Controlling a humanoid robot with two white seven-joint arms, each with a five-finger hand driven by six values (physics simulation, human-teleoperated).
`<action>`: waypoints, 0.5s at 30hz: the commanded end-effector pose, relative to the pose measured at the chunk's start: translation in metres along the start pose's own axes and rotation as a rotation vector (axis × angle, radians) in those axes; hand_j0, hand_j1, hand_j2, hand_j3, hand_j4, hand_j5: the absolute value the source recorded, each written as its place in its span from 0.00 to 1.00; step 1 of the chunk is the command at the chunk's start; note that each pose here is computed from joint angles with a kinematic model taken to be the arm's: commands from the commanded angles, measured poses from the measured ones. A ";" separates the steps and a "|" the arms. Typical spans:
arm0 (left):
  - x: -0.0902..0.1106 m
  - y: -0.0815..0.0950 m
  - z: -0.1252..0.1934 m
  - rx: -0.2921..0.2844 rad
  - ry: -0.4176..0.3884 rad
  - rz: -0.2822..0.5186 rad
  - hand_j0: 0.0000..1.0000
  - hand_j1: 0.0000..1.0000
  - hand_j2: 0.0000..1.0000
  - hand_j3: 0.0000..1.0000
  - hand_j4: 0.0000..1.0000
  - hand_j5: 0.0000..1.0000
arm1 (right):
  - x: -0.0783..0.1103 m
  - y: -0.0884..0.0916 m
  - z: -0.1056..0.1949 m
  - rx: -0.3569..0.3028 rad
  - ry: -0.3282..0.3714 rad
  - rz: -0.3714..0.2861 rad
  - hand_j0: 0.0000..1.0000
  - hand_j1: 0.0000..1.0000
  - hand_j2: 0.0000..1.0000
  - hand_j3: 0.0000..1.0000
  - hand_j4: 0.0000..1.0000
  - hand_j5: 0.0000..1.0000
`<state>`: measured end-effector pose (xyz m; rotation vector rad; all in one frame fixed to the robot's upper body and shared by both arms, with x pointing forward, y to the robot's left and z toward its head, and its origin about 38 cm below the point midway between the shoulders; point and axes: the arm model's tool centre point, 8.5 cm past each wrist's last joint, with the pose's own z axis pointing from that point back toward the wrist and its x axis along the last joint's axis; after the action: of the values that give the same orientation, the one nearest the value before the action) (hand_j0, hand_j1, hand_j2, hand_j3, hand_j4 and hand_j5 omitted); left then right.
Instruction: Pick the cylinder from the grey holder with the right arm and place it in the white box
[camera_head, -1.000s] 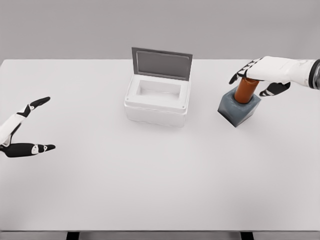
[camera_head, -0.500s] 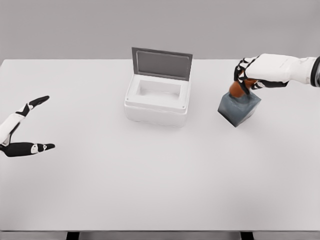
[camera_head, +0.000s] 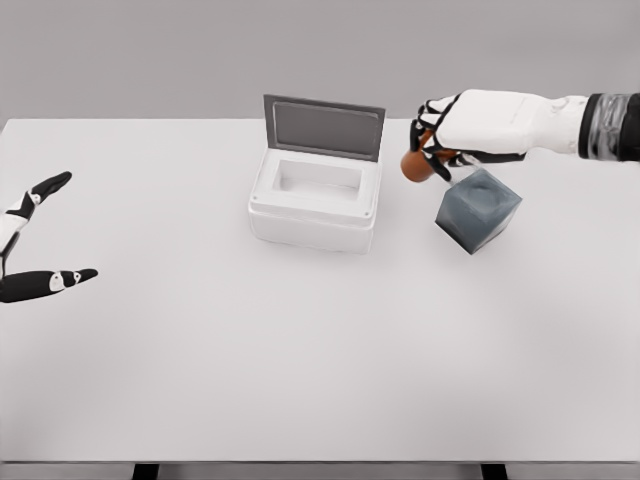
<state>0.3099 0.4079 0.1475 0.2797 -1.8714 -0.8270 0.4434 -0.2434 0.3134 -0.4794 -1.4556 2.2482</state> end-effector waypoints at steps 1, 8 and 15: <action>0.000 -0.001 0.000 -0.014 0.001 -0.016 1.00 1.00 1.00 1.00 1.00 1.00 | 0.006 -0.004 -0.012 -0.019 -0.025 -0.004 0.19 0.19 0.19 0.19 0.19 0.19; 0.000 -0.006 0.000 -0.079 0.003 -0.020 1.00 1.00 1.00 1.00 1.00 1.00 | 0.018 -0.018 -0.034 -0.005 -0.063 0.025 0.19 0.19 0.19 0.19 0.19 0.19; 0.000 -0.004 0.000 -0.070 0.003 -0.021 1.00 1.00 1.00 1.00 1.00 1.00 | 0.021 -0.018 -0.042 0.018 -0.073 0.033 0.19 0.19 0.19 0.19 0.19 0.19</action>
<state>0.3092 0.4047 0.1440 0.2583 -1.8328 -0.9111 0.4490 -0.1952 0.3151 -0.4305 -1.4773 2.3252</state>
